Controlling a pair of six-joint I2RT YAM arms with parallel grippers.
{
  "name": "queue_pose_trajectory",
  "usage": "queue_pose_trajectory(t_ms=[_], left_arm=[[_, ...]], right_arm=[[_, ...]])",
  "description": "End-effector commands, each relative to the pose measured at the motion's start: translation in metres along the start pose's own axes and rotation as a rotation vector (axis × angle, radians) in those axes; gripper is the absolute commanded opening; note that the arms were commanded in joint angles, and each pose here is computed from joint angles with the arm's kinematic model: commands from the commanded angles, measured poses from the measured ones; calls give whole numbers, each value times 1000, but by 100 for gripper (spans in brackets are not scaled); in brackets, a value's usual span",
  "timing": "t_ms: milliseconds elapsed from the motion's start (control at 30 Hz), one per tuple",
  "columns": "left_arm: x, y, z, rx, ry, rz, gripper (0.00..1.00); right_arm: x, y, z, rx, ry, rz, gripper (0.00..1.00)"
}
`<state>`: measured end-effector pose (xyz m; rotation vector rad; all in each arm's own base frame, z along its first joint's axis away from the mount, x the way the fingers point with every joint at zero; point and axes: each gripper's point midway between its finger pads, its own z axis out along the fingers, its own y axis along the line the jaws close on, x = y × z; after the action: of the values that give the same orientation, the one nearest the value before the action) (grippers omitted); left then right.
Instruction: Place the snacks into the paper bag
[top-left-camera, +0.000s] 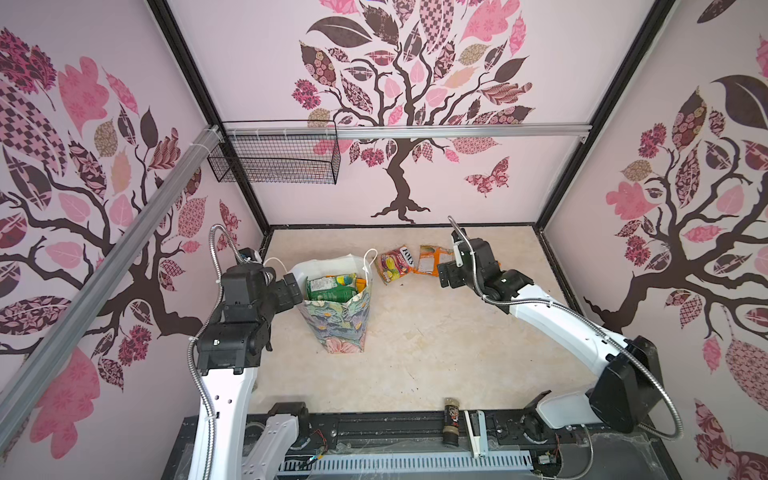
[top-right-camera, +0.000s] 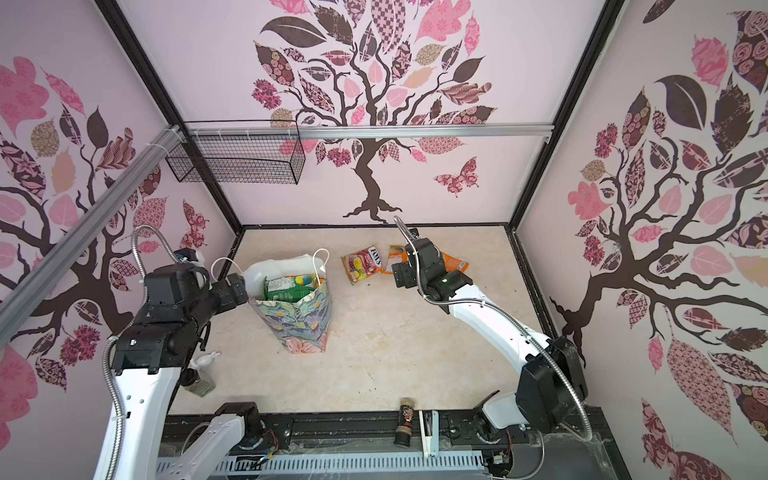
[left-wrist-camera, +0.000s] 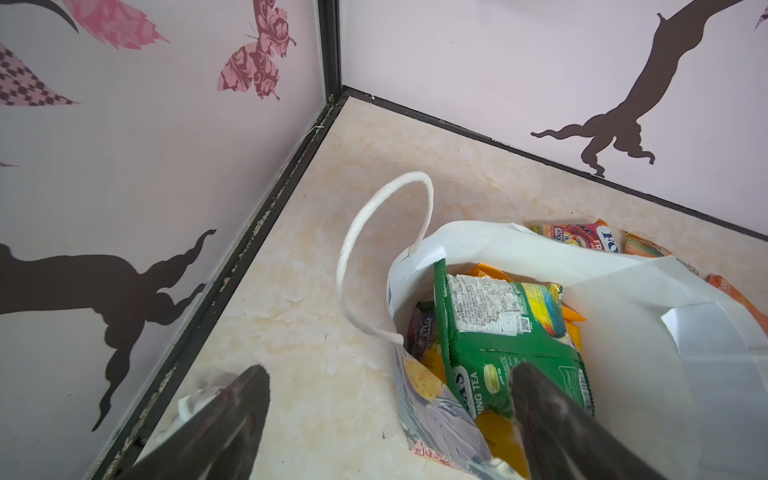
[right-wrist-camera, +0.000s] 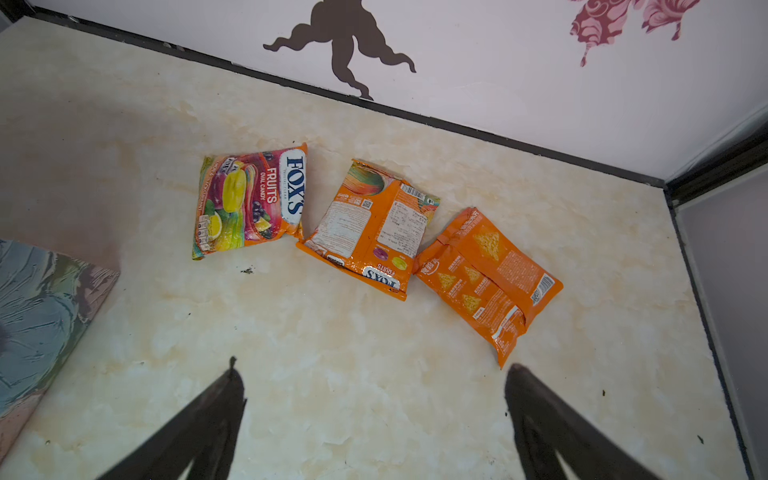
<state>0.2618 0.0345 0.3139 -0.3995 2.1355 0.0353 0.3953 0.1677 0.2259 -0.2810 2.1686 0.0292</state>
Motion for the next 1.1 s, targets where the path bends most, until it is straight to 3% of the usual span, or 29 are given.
queue_pose_trajectory(t_ms=[0,67,300,400,533,800,1067], left_arm=[[-6,-14,19,118,10,-72,89],[-11,-20,23,177,7,-96,84],[-5,-20,44,179,5,-94,75],[4,-22,54,193,23,-78,65],[2,-30,51,243,5,-87,60],[10,-41,57,304,52,-108,57],[12,-39,59,294,58,-113,57]], right_arm=[[-12,-29,11,38,-2,78,96],[-7,-50,18,75,13,135,96],[32,-98,49,124,83,257,97],[44,-117,62,169,110,262,97],[65,-137,75,252,159,247,96],[112,-141,98,308,269,217,96],[118,-134,106,272,277,214,92]])
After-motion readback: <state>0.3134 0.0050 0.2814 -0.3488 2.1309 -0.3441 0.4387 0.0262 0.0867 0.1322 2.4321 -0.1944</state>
